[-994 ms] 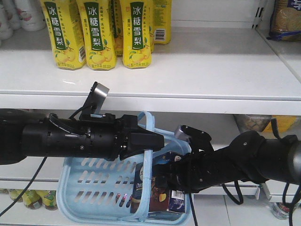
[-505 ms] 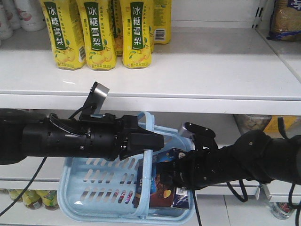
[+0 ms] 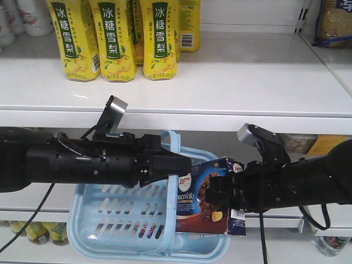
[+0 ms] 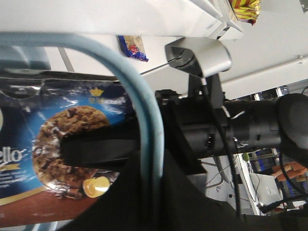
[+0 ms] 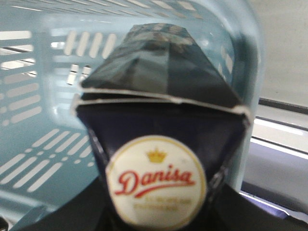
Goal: Left arm holds basket, right arm returns cookies
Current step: 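Carry the box with the right gripper up to the upper shelf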
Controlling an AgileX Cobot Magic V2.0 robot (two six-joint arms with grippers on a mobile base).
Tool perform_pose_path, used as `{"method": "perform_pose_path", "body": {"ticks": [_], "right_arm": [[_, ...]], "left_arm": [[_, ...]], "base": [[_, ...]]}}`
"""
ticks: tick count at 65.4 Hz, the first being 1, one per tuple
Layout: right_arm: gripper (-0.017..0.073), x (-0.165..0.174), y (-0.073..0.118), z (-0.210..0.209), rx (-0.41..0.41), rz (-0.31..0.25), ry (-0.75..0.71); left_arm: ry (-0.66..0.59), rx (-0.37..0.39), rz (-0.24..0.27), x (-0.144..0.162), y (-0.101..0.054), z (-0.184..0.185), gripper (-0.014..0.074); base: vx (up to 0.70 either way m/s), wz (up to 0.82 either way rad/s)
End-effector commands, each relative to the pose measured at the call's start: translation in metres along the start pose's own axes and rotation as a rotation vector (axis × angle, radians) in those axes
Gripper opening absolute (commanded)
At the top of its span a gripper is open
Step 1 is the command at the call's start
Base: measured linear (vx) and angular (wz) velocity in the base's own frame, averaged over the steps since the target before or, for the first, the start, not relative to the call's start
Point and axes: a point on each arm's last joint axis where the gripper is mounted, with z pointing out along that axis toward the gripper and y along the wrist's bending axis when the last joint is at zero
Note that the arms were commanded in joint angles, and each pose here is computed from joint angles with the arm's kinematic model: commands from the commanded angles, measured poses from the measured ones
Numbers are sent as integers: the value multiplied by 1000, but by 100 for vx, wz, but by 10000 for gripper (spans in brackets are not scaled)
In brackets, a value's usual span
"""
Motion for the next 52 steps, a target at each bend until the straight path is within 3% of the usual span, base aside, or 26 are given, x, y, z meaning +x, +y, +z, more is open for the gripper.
{"method": "perform_pose_path", "body": {"ticks": [1,13,33,52], "right_arm": [[150,-6,14,-23,-40,-26,-70],[150,0,23,-47,-21,-42,-101],[150,19,41,-99,-8,-117,-206],[150,39,66,-166,-59,-192,-449]], "left_arm": [[-92,84,-21,-12,-20,-7,-3],[-92,84,-21,-12,-20,-7,-3],[-92,84,-21,-12,-20,-7,-3],[-93,84,-21,-12,-20,-7,-3]], "base": [[0,0],[0,0],[0,0],[0,0]]}}
